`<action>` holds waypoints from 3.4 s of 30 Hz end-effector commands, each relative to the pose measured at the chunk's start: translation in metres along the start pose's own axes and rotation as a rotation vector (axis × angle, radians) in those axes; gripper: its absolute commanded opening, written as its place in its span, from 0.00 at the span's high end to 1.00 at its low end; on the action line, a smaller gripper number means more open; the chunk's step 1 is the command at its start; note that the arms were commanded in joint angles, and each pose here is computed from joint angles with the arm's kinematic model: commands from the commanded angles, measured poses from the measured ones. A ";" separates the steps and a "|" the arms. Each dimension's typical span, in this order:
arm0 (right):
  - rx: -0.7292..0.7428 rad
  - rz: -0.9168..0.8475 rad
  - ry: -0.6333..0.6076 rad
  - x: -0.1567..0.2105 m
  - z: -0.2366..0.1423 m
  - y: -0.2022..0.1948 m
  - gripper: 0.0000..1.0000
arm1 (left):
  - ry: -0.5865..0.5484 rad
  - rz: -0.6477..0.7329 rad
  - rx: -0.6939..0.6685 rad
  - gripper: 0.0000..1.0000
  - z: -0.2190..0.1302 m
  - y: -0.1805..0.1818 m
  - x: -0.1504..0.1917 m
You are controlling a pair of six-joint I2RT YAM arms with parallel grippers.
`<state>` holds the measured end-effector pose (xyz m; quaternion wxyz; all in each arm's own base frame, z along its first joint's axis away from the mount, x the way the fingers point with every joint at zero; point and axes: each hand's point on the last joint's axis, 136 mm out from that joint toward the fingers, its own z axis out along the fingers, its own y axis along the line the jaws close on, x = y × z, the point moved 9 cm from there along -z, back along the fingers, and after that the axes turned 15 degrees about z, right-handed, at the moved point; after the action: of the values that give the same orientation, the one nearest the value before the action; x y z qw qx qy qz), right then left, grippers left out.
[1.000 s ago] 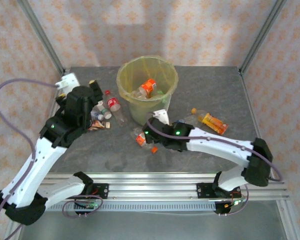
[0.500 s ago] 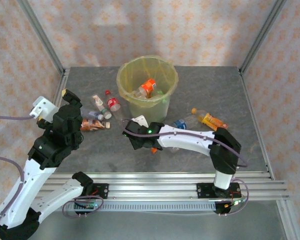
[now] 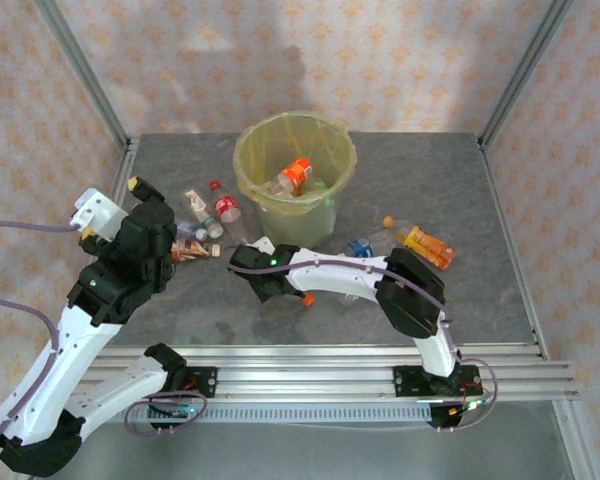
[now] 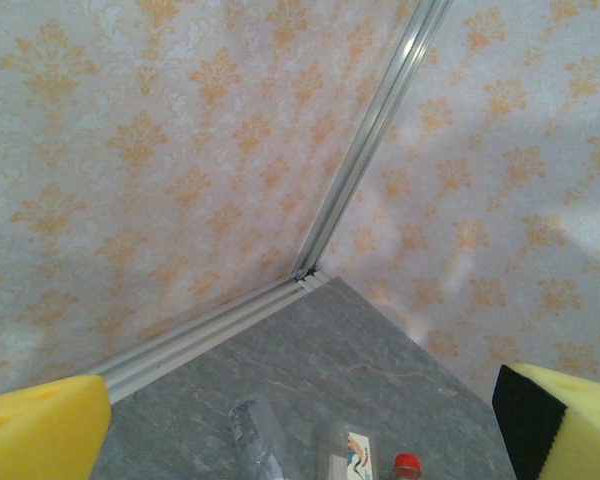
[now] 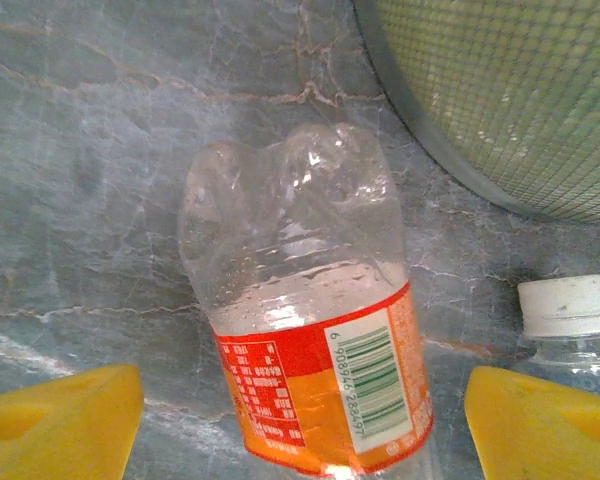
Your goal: Put the plastic bottles in the bin
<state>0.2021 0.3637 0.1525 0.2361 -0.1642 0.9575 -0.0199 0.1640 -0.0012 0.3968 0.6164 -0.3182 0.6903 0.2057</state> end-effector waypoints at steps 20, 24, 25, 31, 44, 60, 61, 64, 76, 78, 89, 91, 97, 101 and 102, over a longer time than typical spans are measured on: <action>0.100 -0.045 0.065 0.002 0.041 0.002 0.30 | -0.006 -0.012 -0.069 0.00 0.005 0.008 0.001; 0.090 -0.036 0.054 -0.002 0.033 0.001 0.43 | 0.002 -0.012 -0.064 0.00 0.006 0.007 0.002; 0.085 -0.030 0.048 -0.003 0.029 0.000 0.46 | 0.003 -0.012 -0.064 0.00 0.007 0.007 0.002; 0.023 0.011 0.006 -0.016 -0.004 -0.006 0.52 | 0.013 -0.006 -0.062 0.00 0.009 0.005 0.003; -0.373 0.137 -0.178 -0.047 -0.133 -0.033 0.58 | 0.025 -0.001 -0.063 0.00 0.011 0.005 0.005; -0.628 0.428 -0.641 -0.121 -0.267 -0.123 0.58 | 0.053 0.009 -0.032 0.00 0.015 -0.004 0.009; -0.618 0.445 -0.667 -0.128 -0.270 -0.128 0.58 | 0.057 0.015 -0.030 0.00 0.015 -0.005 0.009; -0.589 0.515 -0.710 -0.151 -0.272 -0.139 0.58 | 0.066 0.022 -0.024 0.00 0.017 -0.007 0.011; -0.529 0.726 -0.609 -0.227 -0.207 -0.150 0.59 | 0.084 0.034 -0.008 0.00 0.020 -0.012 0.014; -0.522 0.744 -0.580 -0.232 -0.191 -0.146 0.59 | 0.086 0.037 -0.006 0.00 0.020 -0.013 0.013; -0.512 0.887 -0.460 -0.245 -0.129 -0.127 0.46 | 0.090 0.055 -0.004 0.00 0.022 -0.014 0.014; -0.499 0.912 -0.444 -0.245 -0.119 -0.125 0.45 | 0.091 0.057 -0.003 0.00 0.022 -0.015 0.013; -0.492 0.986 -0.387 -0.243 -0.092 -0.123 0.44 | 0.095 0.067 -0.003 0.00 0.023 -0.016 0.014; -0.517 1.007 -0.355 -0.244 -0.082 -0.121 0.33 | 0.102 0.072 0.004 0.00 0.024 -0.019 0.016; -0.520 1.011 -0.346 -0.244 -0.079 -0.121 0.30 | 0.106 0.075 0.006 0.00 0.025 -0.020 0.017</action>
<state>0.3983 0.3220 0.3557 0.3361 0.2433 0.8420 0.3448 0.1929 -0.0025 0.3784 0.5742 -0.3017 0.7330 0.2051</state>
